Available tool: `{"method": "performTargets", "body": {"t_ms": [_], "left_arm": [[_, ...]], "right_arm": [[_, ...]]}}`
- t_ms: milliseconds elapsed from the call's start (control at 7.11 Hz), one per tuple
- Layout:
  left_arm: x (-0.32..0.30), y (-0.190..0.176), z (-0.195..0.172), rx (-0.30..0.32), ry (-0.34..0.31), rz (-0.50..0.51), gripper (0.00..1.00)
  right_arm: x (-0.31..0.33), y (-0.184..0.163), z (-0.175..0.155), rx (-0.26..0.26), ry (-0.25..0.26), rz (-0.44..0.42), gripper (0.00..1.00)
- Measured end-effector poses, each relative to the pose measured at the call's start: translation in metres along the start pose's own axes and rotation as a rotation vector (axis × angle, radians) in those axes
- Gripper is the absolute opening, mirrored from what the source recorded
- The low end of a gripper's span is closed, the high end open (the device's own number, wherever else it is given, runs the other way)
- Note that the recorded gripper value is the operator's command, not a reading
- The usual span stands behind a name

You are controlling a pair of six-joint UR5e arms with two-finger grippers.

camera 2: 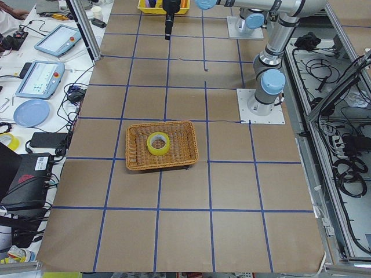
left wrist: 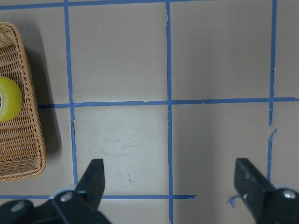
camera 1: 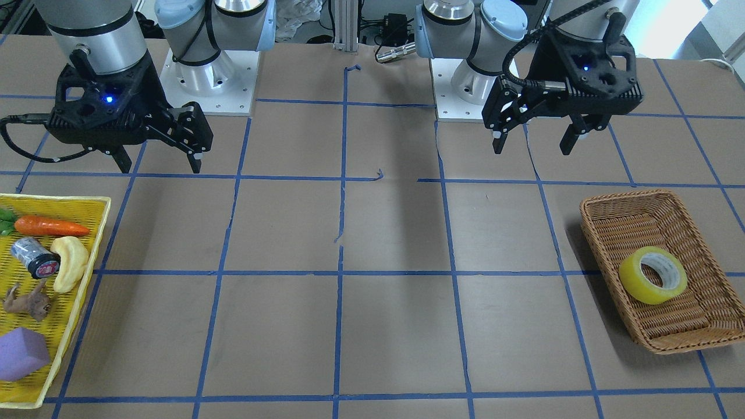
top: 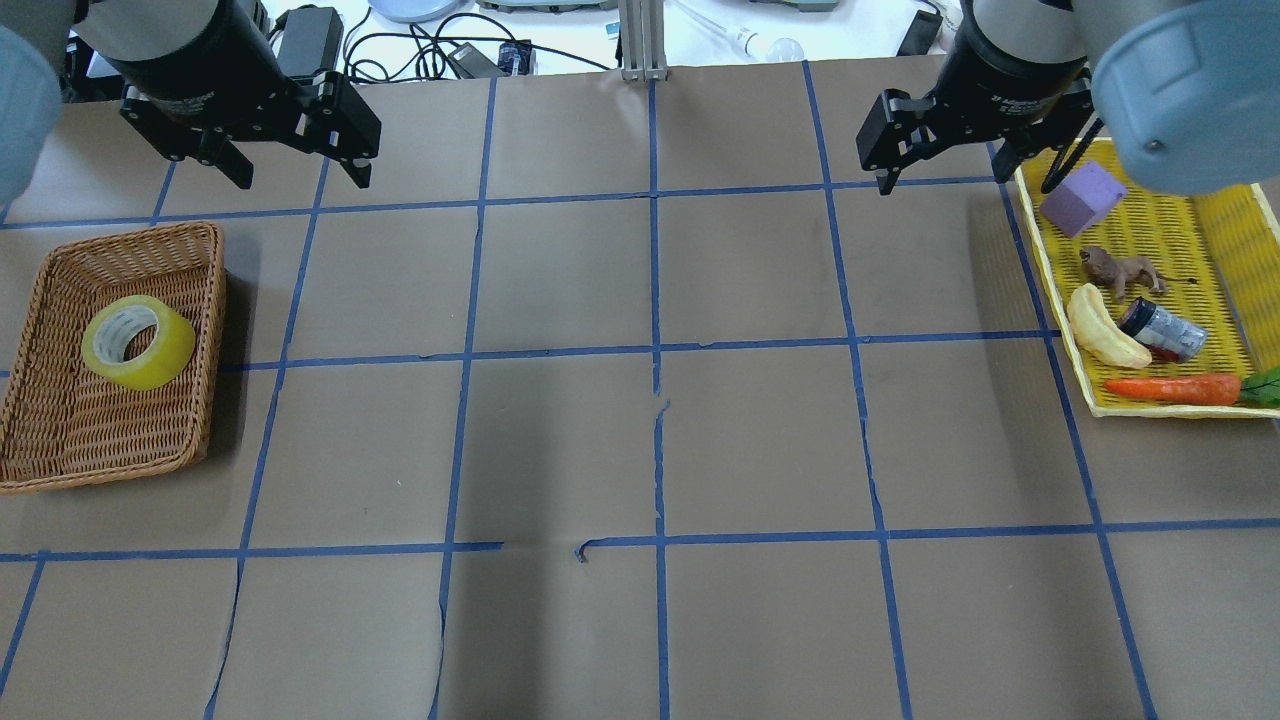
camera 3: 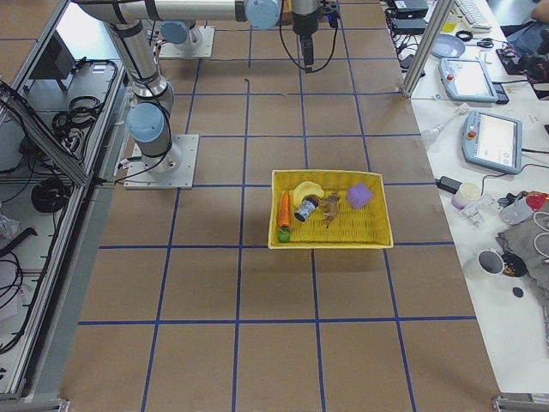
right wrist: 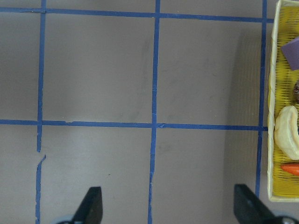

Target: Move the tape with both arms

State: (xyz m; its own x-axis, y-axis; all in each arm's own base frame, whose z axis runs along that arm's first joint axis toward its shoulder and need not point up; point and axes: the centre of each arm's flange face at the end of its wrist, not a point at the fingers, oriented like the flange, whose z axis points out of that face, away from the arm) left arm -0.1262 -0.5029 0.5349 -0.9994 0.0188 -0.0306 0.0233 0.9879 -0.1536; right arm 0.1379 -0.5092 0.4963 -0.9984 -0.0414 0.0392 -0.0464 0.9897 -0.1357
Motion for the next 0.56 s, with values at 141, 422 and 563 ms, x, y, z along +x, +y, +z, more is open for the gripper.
{"method": "performTargets", "body": {"t_ms": [141, 422, 563], "left_arm": [[0.0005, 0.0004, 0.0007, 0.000, 0.001, 0.001, 1.00], [0.0014, 0.0014, 0.0002, 0.001, 0.003, 0.002, 1.00], [0.0015, 0.0018, 0.0004, -0.001, 0.002, 0.003, 1.00]], "right_arm": [[0.0000, 0.0000, 0.0000, 0.000, 0.000, 0.000, 1.00], [0.0000, 0.0001, 0.0000, 0.000, 0.000, 0.000, 1.00], [0.0000, 0.0001, 0.0000, 0.000, 0.000, 0.000, 1.00]]}}
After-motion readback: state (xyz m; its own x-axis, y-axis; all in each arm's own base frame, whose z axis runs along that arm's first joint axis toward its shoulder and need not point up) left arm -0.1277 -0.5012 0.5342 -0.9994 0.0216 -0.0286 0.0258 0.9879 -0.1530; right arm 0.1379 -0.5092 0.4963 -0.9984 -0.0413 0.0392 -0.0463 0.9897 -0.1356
